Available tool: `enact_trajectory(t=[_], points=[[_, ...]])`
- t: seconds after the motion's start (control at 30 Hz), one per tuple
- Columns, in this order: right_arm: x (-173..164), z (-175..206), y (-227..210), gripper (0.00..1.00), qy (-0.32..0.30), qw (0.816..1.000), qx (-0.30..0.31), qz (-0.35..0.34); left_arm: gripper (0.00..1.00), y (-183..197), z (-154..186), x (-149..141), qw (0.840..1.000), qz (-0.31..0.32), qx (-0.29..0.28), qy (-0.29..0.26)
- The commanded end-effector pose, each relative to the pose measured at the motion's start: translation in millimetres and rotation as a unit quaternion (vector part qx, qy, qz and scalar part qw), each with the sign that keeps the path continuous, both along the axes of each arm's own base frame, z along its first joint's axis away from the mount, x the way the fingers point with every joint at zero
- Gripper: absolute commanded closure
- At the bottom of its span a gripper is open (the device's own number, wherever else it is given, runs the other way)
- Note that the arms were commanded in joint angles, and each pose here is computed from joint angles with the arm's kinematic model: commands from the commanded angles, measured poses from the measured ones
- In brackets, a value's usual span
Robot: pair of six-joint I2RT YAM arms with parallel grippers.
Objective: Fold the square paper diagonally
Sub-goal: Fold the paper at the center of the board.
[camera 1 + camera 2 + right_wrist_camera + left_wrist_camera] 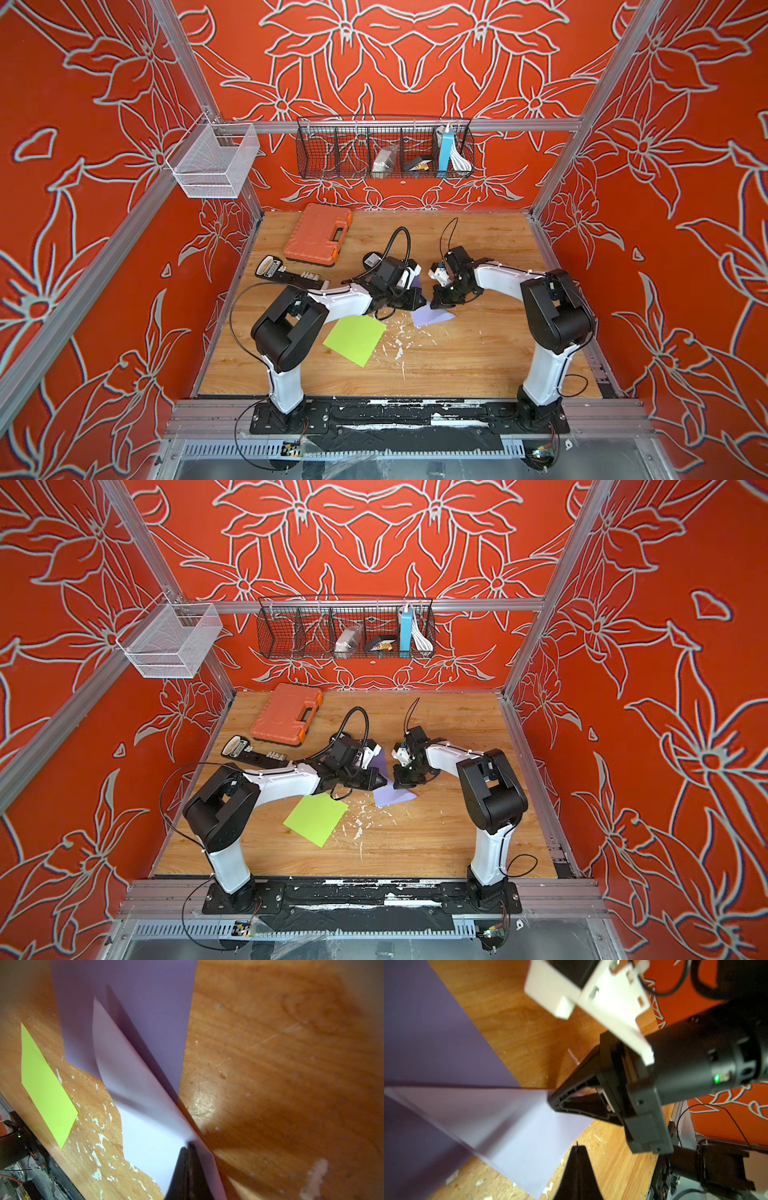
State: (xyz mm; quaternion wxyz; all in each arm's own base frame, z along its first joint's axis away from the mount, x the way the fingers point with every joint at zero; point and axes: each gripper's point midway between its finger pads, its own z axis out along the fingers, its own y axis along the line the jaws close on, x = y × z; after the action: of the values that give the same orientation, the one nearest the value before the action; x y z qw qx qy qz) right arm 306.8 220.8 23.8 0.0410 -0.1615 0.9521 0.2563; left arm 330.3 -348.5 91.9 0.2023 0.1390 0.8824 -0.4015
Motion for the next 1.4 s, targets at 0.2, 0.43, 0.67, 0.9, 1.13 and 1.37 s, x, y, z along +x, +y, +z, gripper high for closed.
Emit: enact_trajectory(t=[0.2, 0.43, 0.67, 0.9, 1.13, 1.37], points=[[-9.1, 10.5, 3.2, 1.0, -0.015, 0.998, 0.021, 0.065, 1.0, 7.9, -39.9, 24.7, 0.998, 0.041, 0.041, 0.039], [-11.6, 8.4, 4.5, 1.0, -0.018, 0.997, 0.031, 0.076, 1.0, 10.8, -63.8, 24.2, 0.996, 0.028, 0.043, 0.067], [-9.2, 2.2, -3.2, 1.0, -0.006, 0.998, 0.001, 0.061, 1.0, 21.1, -81.1, 17.7, 0.994, 0.03, 0.06, 0.086], [-0.2, 4.3, -12.9, 1.0, -0.002, 0.999, -0.036, 0.017, 1.0, 25.0, -75.6, 3.2, 0.994, 0.032, 0.042, 0.096], [8.4, 21.4, -9.7, 1.0, -0.01, 0.999, -0.025, -0.035, 1.0, 21.2, -72.1, -6.8, 0.993, 0.035, 0.012, 0.113], [5.0, 40.3, 16.8, 1.0, -0.007, 0.994, 0.026, -0.106, 1.0, 17.9, -75.5, -7.9, 0.992, 0.04, 0.012, 0.116]])
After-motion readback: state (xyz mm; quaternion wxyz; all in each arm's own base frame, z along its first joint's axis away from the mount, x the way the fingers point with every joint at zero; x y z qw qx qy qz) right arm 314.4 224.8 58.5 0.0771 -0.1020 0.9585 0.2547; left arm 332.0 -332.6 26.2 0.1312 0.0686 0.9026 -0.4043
